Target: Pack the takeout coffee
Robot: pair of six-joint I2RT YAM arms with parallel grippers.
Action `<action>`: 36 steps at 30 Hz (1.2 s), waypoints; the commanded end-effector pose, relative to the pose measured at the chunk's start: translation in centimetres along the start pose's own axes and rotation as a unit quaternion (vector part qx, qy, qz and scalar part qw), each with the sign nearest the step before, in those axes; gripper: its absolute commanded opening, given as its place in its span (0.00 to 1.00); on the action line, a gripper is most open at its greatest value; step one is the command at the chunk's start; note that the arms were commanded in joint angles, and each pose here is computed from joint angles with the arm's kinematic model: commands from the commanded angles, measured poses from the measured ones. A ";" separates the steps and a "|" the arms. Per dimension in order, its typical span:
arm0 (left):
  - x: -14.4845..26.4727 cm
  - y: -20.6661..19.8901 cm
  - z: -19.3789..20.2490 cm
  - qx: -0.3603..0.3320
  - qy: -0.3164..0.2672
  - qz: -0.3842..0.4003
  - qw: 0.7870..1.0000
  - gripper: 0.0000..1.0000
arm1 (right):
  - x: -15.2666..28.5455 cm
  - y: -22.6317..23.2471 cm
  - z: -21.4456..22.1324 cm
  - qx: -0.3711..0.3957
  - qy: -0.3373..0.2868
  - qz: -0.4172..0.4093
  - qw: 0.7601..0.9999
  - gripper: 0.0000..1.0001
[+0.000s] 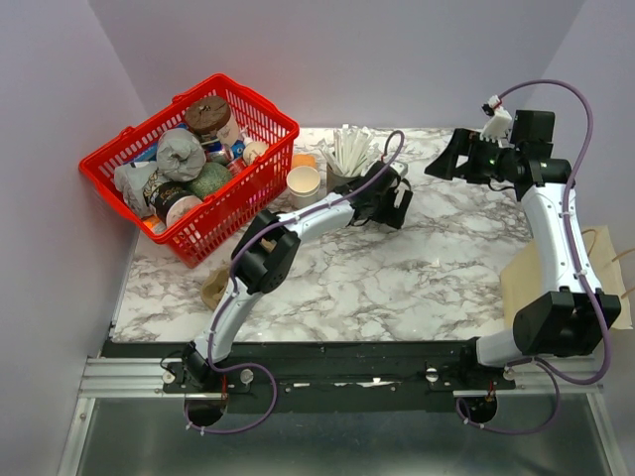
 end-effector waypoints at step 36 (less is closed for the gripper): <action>-0.9 0.8 0.0 0.045 -0.010 -0.020 0.999 0.72 | 0.8 -0.2 1.5 -0.030 -0.010 -0.005 0.999 1.00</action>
Point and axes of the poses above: each gripper's point midway between its finger pads, its own x axis back along the fingers, its own y axis along the line the jaws close on, z = x × y, the point moved 5 cm from there along x, back along the fingers, and after that the axes turned 15 degrees about x, right-handed, at the moved point
